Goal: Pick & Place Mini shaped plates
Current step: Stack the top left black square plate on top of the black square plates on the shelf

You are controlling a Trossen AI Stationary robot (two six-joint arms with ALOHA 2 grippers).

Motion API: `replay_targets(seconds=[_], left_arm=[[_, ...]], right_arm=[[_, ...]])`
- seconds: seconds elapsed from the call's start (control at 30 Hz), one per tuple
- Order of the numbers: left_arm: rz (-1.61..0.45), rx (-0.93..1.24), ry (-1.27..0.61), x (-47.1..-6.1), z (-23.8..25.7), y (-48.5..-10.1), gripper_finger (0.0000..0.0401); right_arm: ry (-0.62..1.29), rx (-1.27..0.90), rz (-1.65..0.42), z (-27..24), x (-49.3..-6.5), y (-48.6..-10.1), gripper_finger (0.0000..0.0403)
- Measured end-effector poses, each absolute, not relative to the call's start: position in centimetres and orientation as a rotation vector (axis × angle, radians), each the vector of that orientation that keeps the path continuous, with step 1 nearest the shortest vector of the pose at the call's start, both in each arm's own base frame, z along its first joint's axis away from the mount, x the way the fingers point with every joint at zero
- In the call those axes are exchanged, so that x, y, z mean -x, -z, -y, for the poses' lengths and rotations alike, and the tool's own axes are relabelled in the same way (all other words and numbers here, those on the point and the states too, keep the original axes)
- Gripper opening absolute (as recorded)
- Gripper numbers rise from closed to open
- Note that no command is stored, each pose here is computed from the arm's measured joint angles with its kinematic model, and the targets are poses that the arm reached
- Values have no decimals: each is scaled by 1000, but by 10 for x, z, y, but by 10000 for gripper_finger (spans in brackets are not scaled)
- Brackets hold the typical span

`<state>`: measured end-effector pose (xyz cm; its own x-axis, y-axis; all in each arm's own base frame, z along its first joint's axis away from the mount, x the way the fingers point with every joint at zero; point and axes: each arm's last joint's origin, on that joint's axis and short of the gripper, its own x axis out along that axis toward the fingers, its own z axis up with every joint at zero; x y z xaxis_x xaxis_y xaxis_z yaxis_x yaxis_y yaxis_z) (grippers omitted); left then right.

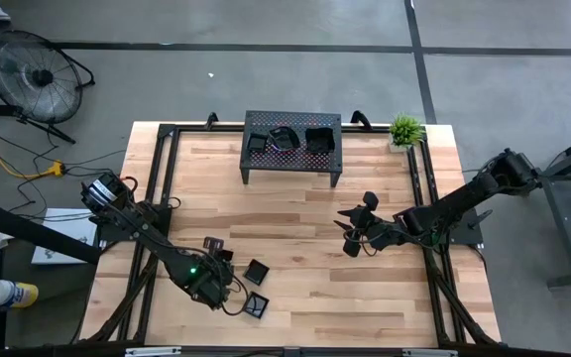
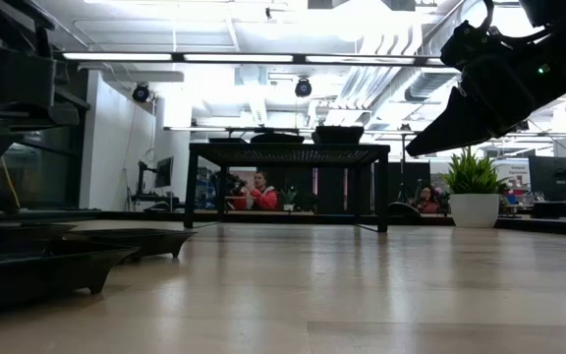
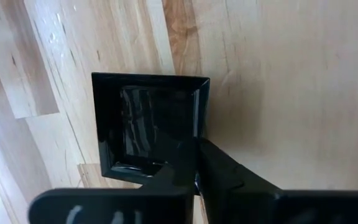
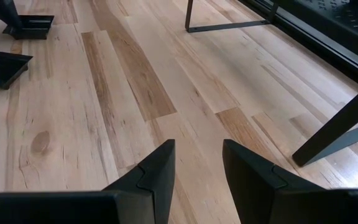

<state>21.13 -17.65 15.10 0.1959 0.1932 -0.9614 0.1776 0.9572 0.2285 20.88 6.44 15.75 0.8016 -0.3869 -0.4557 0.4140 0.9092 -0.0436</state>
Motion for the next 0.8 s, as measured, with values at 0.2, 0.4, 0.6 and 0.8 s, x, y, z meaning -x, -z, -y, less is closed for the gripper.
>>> replay_targets(seconds=[0.2,0.4,0.6,0.8], left_arm=[[-1374,-318,-12,-212,177,-151,3],[-1354,-327,2,-215,180,-157,1],[-1338,-369,0,-221,184,-174,1],[-1330,-420,-30,-225,186,-191,0]], right_arm=[[429,-59,-475,-65,-209,-158,129],[430,-59,-475,-64,-209,-158,129],[430,-59,-476,-64,-209,-158,129],[430,-59,-476,-64,-209,-158,129]])
